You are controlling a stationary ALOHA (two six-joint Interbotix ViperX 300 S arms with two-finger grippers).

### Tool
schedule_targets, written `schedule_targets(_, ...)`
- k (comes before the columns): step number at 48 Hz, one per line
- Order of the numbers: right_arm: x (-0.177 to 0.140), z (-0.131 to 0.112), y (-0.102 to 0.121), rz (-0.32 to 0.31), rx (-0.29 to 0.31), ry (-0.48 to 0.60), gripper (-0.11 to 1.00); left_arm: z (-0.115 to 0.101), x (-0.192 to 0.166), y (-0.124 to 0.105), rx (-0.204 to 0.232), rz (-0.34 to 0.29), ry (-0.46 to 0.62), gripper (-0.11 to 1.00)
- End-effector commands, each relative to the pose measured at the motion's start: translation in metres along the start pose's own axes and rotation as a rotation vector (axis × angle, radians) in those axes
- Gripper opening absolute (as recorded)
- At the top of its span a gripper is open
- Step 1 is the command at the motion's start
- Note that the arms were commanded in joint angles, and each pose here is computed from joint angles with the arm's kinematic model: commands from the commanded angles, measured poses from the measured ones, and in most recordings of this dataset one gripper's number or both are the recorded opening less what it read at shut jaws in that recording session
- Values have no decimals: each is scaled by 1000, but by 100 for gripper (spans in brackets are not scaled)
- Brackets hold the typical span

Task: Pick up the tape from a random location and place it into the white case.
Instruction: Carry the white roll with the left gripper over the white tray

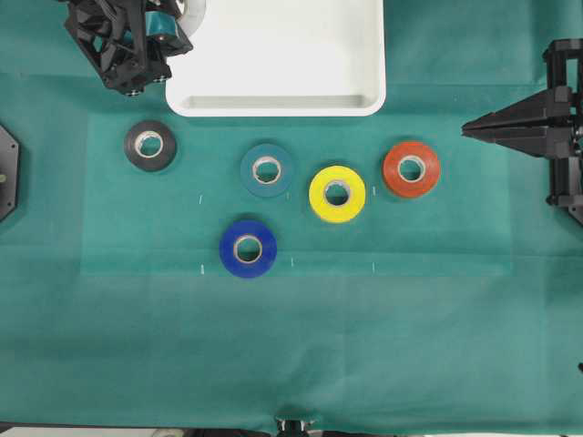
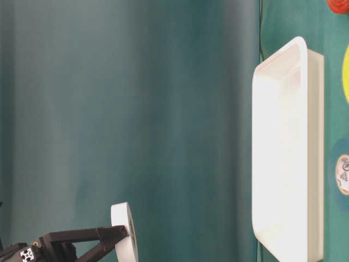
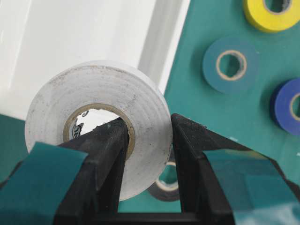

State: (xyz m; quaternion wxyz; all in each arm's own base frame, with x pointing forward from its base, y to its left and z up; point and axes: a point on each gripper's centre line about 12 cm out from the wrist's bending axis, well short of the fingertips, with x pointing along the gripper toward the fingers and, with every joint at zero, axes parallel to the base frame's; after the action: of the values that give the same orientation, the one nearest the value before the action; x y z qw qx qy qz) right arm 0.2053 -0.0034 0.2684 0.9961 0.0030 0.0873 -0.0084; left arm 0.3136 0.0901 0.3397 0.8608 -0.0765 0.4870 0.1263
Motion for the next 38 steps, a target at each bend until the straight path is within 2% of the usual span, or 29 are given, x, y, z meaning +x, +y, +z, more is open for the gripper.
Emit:
schedule_targets(1, 1, 10, 0, -1, 0, -23, 0, 8, -14, 1, 2, 3, -49, 25)
schedule_targets(12, 1, 10, 0, -1, 0, -25, 0, 13, -4, 1, 3, 3, -37, 25)
schedule_targets(28, 1, 10, -1, -3, -1, -21, 0, 43, 15, 0, 9, 3, -52, 25)
schedule_targets(38, 1, 10, -1, -3, 0, -21, 0, 68, 20, -3, 54, 0, -80, 25)
